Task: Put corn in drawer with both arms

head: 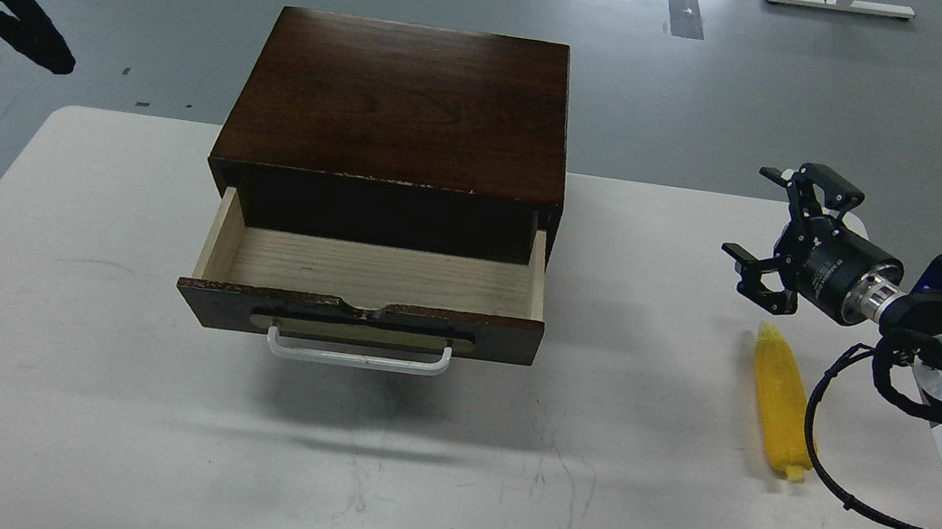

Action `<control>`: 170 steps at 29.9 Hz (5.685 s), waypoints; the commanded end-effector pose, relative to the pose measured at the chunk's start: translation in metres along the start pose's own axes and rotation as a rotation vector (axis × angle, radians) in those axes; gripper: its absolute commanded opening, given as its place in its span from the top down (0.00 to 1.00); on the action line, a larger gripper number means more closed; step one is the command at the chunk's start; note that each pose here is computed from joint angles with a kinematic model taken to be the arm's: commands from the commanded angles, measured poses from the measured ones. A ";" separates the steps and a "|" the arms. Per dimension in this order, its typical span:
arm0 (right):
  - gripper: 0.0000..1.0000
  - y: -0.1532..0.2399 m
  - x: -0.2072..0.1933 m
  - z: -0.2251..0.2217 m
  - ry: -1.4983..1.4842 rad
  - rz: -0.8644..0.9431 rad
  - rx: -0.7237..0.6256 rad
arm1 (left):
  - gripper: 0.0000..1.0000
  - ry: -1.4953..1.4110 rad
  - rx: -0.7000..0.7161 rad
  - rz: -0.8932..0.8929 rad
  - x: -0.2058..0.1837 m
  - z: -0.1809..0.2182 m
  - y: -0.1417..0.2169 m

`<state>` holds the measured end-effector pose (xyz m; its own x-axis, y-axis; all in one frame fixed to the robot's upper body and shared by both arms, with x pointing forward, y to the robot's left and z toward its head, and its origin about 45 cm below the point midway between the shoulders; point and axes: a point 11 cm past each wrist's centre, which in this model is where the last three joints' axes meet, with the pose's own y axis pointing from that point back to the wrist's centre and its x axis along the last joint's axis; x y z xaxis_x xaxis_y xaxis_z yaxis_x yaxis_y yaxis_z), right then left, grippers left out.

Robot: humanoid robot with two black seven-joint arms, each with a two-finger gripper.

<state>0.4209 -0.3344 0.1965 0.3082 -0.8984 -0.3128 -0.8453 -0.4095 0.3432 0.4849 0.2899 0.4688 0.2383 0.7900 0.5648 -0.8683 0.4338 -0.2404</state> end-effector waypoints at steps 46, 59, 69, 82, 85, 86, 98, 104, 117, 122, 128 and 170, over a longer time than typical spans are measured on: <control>0.07 0.084 0.013 0.033 1.529 -0.251 -0.685 | 0.02 0.697 0.412 0.247 0.005 -0.206 0.128; 0.73 0.083 0.021 0.091 1.462 -0.294 -0.763 | 0.02 0.687 0.410 0.250 0.006 -0.206 0.129; 1.00 0.050 -0.002 0.045 1.513 -0.205 -0.542 | 0.02 0.682 0.408 0.248 0.005 -0.206 0.129; 1.00 0.028 -0.171 -0.134 2.402 -0.340 0.148 | 0.02 0.670 0.398 0.236 0.007 -0.202 0.123; 1.00 0.020 -0.205 -0.137 2.478 -0.401 0.266 | 0.02 0.670 0.398 0.236 0.007 -0.202 0.123; 1.00 0.018 -0.213 -0.135 2.495 -0.419 0.292 | 0.02 0.670 0.398 0.236 0.007 -0.202 0.123; 1.00 -0.008 -0.306 -0.059 2.580 -0.798 0.547 | 0.02 0.652 0.401 0.252 0.019 -0.201 0.130; 1.00 -0.015 -0.313 -0.034 2.613 -0.920 0.518 | 0.02 0.650 0.399 0.251 0.020 -0.200 0.130; 1.00 -0.025 -0.295 -0.025 2.616 -0.926 0.431 | 0.02 0.634 0.401 0.261 0.032 -0.198 0.138; 0.61 -0.028 -0.291 -0.026 2.614 -0.912 0.421 | 0.02 0.634 0.400 0.259 0.032 -0.198 0.138; 0.22 -0.034 -0.282 -0.025 2.587 -0.867 0.468 | 0.02 0.637 0.397 0.258 0.031 -0.197 0.137; 0.04 -0.042 -0.145 -0.180 0.688 -0.121 0.342 | 0.02 0.724 0.335 0.143 0.016 -0.188 0.128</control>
<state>0.4838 -0.1776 0.4111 0.5116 -0.6555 0.5556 -0.7754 -0.6308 -0.0303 0.4593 0.4419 0.2996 0.2277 0.9661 -0.1219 -0.9713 0.2342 0.0418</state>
